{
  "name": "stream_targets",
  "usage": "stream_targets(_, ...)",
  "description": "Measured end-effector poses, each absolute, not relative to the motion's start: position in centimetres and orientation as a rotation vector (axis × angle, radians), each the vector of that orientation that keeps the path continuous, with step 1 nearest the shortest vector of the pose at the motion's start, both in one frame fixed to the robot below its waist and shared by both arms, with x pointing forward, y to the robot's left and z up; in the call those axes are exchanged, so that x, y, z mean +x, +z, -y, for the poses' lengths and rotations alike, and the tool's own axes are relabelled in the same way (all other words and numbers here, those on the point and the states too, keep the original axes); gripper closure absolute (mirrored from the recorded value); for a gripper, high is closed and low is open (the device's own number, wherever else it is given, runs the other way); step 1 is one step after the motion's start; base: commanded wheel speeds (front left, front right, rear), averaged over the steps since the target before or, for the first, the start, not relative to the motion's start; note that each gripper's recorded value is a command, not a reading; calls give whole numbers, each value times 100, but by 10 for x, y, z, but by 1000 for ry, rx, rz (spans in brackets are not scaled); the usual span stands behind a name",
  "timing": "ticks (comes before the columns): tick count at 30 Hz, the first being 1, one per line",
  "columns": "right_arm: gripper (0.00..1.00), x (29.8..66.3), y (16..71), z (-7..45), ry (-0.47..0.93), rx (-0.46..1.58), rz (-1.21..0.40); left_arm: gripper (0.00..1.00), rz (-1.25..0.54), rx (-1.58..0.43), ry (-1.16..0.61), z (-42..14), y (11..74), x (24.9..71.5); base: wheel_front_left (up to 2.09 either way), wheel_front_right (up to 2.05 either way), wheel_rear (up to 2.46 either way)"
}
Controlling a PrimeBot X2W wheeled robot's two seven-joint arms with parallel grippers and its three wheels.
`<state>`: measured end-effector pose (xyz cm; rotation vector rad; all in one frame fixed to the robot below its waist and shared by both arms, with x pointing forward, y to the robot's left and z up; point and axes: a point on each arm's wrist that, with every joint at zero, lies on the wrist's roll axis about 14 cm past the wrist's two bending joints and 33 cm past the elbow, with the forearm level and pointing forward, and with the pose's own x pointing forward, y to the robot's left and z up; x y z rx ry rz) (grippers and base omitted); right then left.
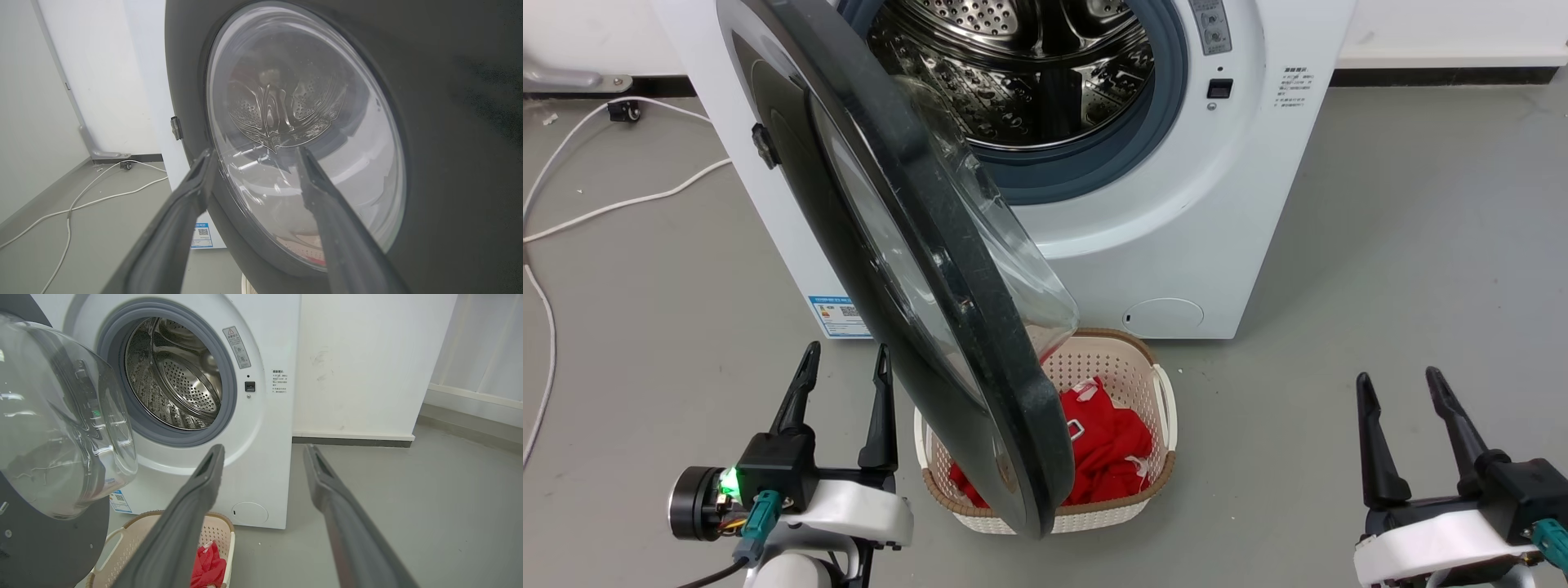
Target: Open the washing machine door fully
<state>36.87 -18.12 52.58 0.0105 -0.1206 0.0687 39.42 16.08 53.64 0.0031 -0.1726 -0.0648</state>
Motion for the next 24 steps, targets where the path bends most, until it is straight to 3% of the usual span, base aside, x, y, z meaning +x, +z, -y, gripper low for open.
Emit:
stream_targets(13,0,369,517,180,69,36,100,0,173,6,-73,-159,536,396,0,0,0)
stream_targets(14,0,369,517,180,68,36,100,9,173,5,-73,-159,536,396,0,0,0)
stream_targets(16,0,369,517,180,68,37,101,100,170,2,-74,-159,535,396,0,0,0)
stream_targets(24,0,369,517,180,67,49,103,100,168,-6,-71,-160,535,397,0,0,0)
